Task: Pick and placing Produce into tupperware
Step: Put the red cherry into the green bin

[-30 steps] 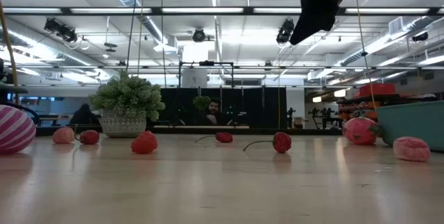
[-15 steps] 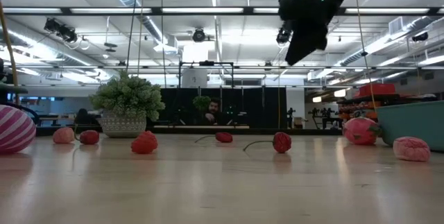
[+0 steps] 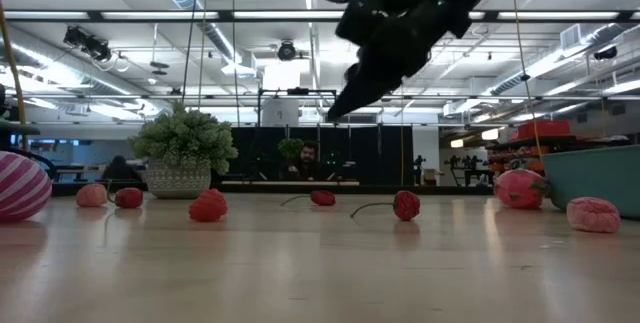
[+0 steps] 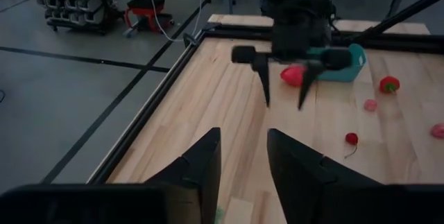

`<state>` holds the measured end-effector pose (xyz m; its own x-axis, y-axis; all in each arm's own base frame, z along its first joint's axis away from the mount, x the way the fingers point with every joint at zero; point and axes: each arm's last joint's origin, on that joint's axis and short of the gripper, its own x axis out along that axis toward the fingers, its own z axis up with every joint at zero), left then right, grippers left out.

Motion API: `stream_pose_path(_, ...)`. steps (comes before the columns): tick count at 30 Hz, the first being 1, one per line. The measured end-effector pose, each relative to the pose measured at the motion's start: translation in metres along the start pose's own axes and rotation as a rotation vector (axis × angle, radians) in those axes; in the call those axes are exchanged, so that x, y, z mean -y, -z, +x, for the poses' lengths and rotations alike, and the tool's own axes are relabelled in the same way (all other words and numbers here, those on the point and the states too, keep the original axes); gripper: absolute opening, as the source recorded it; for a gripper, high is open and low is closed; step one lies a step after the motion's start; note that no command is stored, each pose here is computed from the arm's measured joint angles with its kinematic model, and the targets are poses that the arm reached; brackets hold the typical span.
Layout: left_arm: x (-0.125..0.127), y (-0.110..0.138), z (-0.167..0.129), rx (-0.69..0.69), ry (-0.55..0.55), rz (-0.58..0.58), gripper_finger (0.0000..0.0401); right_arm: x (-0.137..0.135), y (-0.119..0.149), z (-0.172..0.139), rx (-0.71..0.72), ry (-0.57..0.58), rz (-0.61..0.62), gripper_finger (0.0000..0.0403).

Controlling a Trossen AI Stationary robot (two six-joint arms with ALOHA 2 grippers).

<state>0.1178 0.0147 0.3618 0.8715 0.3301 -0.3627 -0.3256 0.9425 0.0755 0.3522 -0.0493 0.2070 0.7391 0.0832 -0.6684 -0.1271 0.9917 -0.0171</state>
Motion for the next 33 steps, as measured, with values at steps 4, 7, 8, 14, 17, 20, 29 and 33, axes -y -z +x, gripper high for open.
stream_pose_path(4,0.0,0.001,0.0,-0.008,0.0,-0.005,0.0117,-0.011,0.006,0.03,0.003,0.017,-0.054,0.0251)
stream_pose_path(7,0.0,0.001,0.0,-0.008,0.0,-0.005,0.0117,-0.015,0.011,0.046,0.0,0.011,-0.075,0.0248)
stream_pose_path(8,0.0,0.001,0.0,-0.008,0.0,-0.005,0.0118,-0.015,0.013,0.05,0.004,0.011,-0.077,0.0247)
stream_pose_path(14,0.0,0.001,0.0,-0.007,0.0,-0.005,0.0115,-0.011,0.027,0.072,-0.025,0.01,-0.025,0.0247)
stream_pose_path(17,0.0,0.001,0.0,-0.007,0.0,-0.005,0.0111,-0.007,0.033,0.079,-0.028,0.019,0.014,0.0247)
stream_pose_path(20,0.0,0.001,0.0,-0.006,0.0,-0.005,0.011,-0.001,0.036,0.084,-0.008,0.033,0.015,0.0248)
stream_pose_path(29,0.0,0.001,0.0,-0.006,0.0,-0.005,0.0112,0.006,0.037,0.085,0.001,0.047,0.061,0.0248)
stream_pose_path(33,0.0,0.001,0.0,-0.006,0.0,-0.005,0.011,0.002,0.037,0.085,-0.001,0.037,0.054,0.0248)
